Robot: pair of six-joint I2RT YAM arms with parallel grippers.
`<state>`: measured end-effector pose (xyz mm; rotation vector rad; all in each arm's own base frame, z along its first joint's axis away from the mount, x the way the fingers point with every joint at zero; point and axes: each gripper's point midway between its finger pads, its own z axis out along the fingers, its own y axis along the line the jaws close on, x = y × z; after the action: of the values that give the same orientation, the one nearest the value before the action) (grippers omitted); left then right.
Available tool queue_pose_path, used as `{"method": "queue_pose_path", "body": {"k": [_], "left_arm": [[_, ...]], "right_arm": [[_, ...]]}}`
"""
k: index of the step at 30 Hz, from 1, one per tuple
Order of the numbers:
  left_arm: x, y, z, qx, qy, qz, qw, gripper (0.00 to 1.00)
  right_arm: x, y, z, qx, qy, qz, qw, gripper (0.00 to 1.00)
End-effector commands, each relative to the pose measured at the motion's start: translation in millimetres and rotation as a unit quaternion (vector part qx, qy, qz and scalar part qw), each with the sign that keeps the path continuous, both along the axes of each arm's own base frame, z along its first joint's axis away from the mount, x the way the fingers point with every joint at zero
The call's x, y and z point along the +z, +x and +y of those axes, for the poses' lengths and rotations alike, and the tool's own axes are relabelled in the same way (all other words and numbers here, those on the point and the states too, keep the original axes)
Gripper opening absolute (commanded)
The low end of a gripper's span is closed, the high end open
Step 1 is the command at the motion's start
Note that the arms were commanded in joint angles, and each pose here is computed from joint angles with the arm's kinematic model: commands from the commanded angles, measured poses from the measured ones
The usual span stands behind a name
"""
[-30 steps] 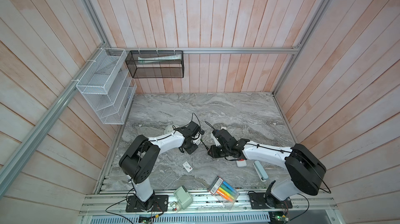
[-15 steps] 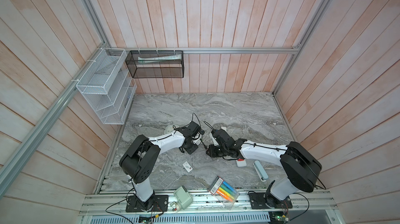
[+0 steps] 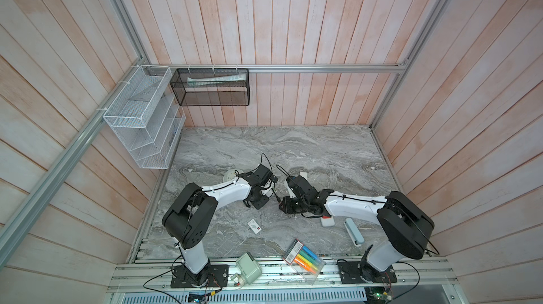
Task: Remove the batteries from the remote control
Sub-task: 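Pry the green battery out of the compartment with the right gripper's screwdriver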
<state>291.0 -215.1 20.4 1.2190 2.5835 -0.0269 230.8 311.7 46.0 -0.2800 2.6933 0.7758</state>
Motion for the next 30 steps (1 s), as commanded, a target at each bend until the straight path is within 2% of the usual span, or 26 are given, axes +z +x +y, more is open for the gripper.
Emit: {"method": "queue_pose_path", "body": {"k": [1,9,24,30], "left_arm": [[-33.5,-31.3,3.9,-0.013,0.018,0.072,0.997,0.42],[-33.5,-31.6,7.3,-0.017,0.027,0.070,0.997,0.42],[-30.7,-28.0,13.5,-0.022,0.045,0.067,0.997,0.42],[-30.3,-24.8,22.4,-0.010,0.055,0.064,0.996,0.43]], "right_arm": [[-25.3,-1.4,-19.0,-0.019,-0.048,0.006,0.999,0.00],[-33.7,-3.8,-28.3,-0.009,-0.078,-0.004,0.997,0.00],[-18.7,-1.1,-23.5,0.001,-0.051,-0.037,0.998,0.00],[-1.0,7.7,-35.0,-0.014,-0.040,-0.055,0.998,0.00]]}}
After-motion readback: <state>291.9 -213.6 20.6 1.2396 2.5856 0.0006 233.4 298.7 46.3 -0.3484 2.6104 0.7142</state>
